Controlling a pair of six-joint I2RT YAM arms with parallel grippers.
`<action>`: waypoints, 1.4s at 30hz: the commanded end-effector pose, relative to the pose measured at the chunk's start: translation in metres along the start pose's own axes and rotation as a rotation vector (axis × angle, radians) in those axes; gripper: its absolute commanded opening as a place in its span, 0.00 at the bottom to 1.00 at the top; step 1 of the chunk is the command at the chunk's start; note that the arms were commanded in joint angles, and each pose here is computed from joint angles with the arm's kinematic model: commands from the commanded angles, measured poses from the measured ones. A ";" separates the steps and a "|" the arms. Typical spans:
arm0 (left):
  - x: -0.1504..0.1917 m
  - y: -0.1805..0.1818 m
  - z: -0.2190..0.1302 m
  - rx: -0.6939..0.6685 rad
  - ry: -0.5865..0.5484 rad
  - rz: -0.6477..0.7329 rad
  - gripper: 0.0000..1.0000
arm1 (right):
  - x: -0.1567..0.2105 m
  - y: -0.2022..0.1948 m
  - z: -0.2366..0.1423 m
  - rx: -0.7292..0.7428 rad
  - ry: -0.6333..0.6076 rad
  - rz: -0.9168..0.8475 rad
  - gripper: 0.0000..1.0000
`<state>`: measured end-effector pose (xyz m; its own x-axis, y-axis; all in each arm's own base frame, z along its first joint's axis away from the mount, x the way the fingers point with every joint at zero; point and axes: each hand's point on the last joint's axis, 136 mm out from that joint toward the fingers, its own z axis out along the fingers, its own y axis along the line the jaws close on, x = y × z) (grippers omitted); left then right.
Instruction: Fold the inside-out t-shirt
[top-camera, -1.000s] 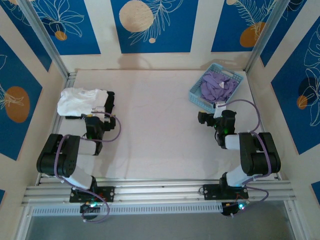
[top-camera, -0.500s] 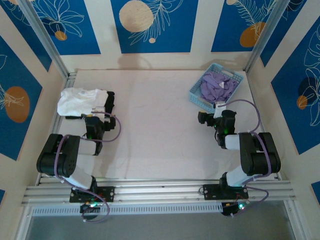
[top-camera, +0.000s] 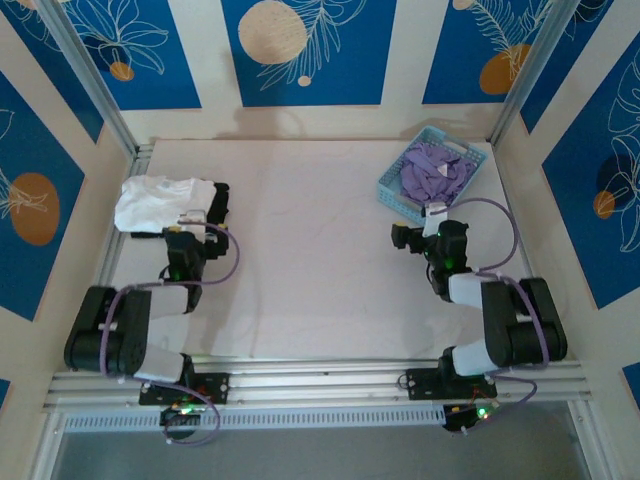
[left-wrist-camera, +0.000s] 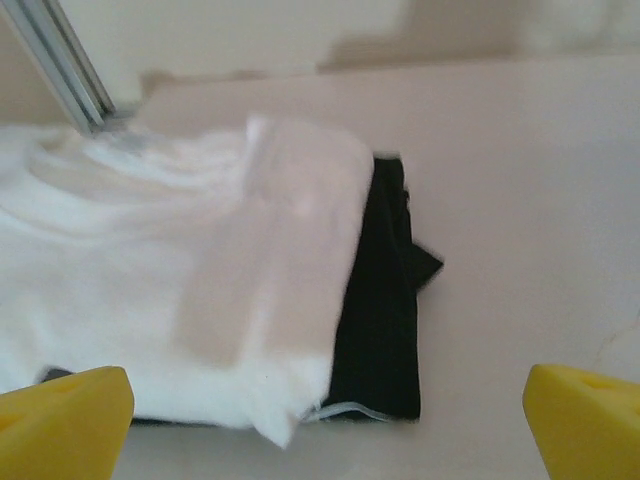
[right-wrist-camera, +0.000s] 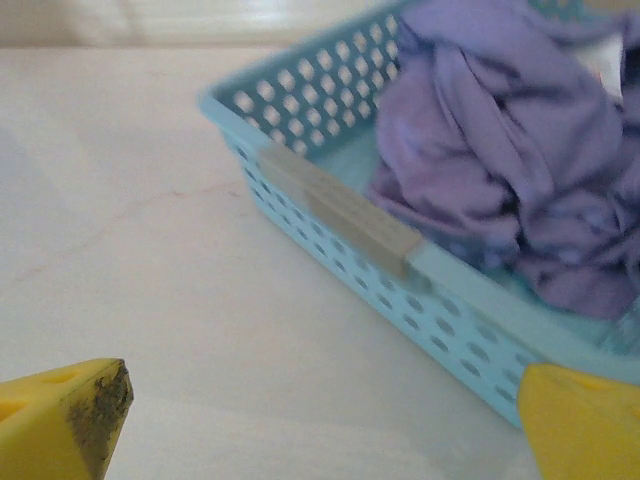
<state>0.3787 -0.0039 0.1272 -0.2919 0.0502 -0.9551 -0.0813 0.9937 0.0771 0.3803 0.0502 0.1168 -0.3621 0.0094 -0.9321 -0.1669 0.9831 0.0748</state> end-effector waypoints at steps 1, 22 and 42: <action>-0.033 0.018 -0.019 -0.060 -0.016 -0.097 1.00 | -0.035 0.004 -0.026 0.030 -0.082 -0.007 1.00; -0.074 -0.138 -0.041 0.469 0.174 -0.148 1.00 | -0.055 -0.113 0.101 0.394 0.513 0.245 0.87; -0.071 -0.125 -0.056 0.402 0.176 -0.088 1.00 | -0.073 -0.110 0.178 0.283 0.600 0.056 0.16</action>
<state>0.3627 -0.1391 0.1960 -0.4643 -0.0464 -0.8845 0.2521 0.9504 -0.1822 0.5858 -0.0304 0.0566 -0.8719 0.0712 -0.4845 0.1156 0.9913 -0.0624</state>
